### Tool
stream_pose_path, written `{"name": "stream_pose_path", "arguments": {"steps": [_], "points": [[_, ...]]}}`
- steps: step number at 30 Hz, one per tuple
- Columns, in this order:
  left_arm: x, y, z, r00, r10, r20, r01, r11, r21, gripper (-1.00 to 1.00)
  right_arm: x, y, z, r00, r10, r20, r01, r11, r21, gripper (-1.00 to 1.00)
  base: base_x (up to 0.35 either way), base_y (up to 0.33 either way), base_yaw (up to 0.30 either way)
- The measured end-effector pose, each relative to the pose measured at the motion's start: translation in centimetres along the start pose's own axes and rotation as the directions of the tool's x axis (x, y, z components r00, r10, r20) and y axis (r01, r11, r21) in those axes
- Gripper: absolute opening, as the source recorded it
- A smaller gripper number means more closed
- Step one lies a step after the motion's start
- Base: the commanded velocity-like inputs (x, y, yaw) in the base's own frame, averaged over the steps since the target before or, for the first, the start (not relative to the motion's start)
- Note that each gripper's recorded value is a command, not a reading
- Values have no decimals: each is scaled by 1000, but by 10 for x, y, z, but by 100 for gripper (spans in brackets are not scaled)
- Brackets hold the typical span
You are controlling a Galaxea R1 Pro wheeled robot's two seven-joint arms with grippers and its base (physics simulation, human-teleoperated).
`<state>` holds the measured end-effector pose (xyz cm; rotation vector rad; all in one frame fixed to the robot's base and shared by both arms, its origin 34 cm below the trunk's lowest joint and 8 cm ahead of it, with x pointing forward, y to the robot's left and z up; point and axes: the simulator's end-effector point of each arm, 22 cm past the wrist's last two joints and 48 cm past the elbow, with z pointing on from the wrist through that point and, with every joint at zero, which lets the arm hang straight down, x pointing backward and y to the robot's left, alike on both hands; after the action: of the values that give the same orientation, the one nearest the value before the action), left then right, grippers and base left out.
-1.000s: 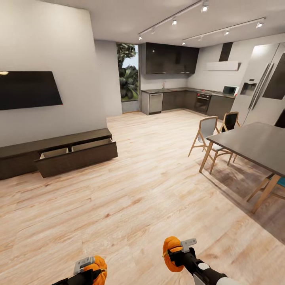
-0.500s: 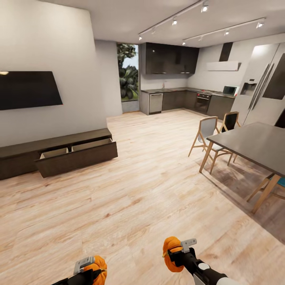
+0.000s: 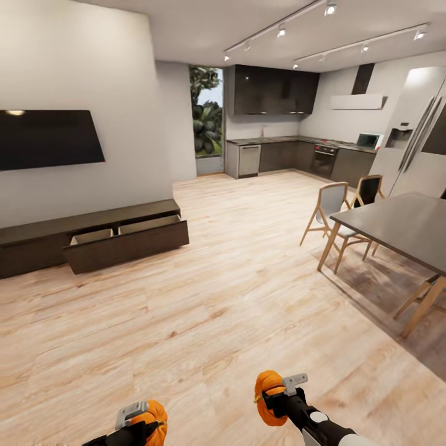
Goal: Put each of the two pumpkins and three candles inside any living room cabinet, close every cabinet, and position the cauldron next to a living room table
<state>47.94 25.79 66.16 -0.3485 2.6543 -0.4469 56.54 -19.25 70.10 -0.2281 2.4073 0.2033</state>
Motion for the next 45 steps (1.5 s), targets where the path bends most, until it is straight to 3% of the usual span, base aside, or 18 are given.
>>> {"name": "stream_pose_path", "arguments": {"steps": [28, 45], "points": [[5, 2, 2, 1000, -3, -11, 3, 1000, -3, -100, 6, 0, 2, 1000, -1, -12, 1, 1000, -2, -100, 0, 0, 255], [6, 4, 2, 1000, -4, -13, 4, 1000, -6, -100, 7, 1, 2, 1000, 1, -14, -1, 1000, -2, -100, 85, 0, 20]]}}
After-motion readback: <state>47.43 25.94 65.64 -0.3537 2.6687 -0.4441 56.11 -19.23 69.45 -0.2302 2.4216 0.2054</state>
